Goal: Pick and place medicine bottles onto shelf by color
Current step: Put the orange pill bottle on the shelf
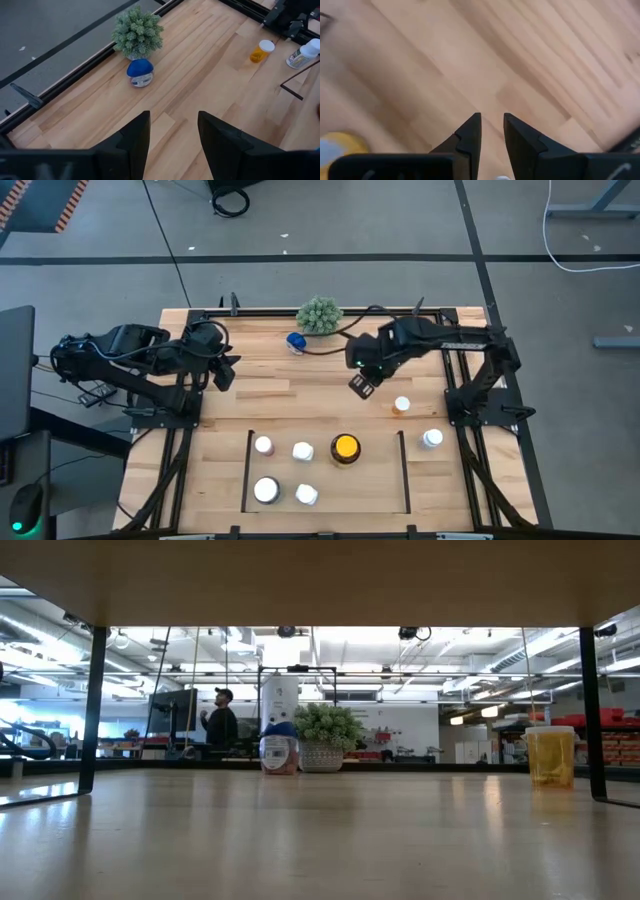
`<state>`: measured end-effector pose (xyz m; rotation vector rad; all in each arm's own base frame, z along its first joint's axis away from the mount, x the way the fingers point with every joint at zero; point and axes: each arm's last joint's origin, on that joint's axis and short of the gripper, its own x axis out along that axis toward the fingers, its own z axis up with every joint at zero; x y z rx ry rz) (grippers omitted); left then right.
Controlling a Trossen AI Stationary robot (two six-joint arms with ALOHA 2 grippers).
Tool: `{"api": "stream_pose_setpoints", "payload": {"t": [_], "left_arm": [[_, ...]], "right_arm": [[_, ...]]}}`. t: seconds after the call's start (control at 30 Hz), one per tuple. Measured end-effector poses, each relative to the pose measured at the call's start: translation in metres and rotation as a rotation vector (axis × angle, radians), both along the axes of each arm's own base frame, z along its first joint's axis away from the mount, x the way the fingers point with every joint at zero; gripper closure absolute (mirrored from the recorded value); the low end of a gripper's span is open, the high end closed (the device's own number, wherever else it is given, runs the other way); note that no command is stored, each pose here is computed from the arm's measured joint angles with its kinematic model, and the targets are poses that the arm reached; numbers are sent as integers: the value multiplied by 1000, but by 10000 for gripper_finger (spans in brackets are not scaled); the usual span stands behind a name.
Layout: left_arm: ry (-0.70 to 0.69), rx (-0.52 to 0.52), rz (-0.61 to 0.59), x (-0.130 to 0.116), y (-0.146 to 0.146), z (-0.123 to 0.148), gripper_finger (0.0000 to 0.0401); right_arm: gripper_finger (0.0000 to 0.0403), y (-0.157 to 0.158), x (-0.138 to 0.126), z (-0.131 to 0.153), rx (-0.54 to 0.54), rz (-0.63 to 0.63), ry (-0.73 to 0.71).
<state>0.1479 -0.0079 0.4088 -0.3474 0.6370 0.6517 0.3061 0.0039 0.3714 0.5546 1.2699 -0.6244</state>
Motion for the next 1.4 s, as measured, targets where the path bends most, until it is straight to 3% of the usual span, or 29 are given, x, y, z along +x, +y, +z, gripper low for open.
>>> {"api": "stream_pose_setpoints", "payload": {"t": [0.17,0.27,0.53,0.7,1.03,1.4], "left_arm": [[0,-4,5,0,0,0,229],[0,-5,5,0,0,0,229],[-4,-14,17,-1,0,0,229],[-4,-14,17,-1,0,0,229],[-20,-34,39,0,0,0,229],[-32,-49,55,0,0,0,229]], "right_arm": [[309,-13,-7,-40,69,51,123],[308,-10,-16,-62,129,70,104],[303,-6,-67,-96,211,-88,2],[263,-2,-85,-109,221,-162,-20],[144,2,-91,-130,176,-208,56],[125,-2,-97,-157,187,-276,79]]}}
